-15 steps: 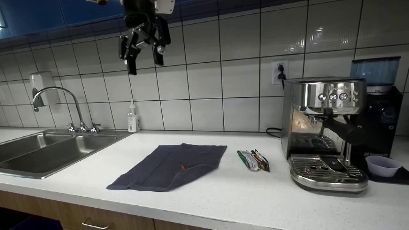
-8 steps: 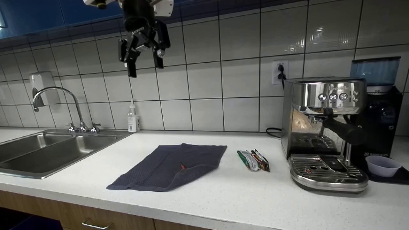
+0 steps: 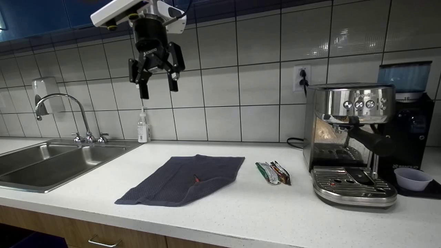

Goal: Fold the grey towel twice in a triangular shape

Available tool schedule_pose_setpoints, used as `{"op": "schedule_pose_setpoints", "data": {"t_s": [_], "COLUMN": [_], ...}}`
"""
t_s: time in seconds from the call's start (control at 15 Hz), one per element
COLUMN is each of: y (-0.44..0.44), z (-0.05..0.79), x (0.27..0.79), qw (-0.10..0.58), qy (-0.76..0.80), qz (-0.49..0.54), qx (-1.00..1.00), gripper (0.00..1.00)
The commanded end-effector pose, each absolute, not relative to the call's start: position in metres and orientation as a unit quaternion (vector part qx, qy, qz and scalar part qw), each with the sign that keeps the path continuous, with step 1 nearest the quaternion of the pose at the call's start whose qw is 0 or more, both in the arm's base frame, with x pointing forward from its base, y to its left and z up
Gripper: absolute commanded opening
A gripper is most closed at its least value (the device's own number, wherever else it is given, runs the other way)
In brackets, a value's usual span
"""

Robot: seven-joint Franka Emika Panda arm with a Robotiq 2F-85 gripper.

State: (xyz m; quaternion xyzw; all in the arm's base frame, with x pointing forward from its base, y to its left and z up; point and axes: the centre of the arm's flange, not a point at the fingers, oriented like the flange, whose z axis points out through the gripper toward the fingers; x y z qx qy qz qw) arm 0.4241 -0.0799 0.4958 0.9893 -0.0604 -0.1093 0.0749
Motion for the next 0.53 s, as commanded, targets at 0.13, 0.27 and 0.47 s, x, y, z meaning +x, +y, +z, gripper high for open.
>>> {"op": "schedule_pose_setpoints", "data": {"t_s": [0.13,0.27,0.47], "y": [-0.079,-0.078,-0.075], "z": [0.461,0.447,0.426], "x": [0.410,0.409,0.409], "qw": [0.086,0.081,0.081], "qy": [-0.029,-0.029,-0.032], "qz": [-0.097,-0.089,-0.079], "qx": [0.991,0.992,0.993], "gripper": [1.00,1.00,1.00]}}
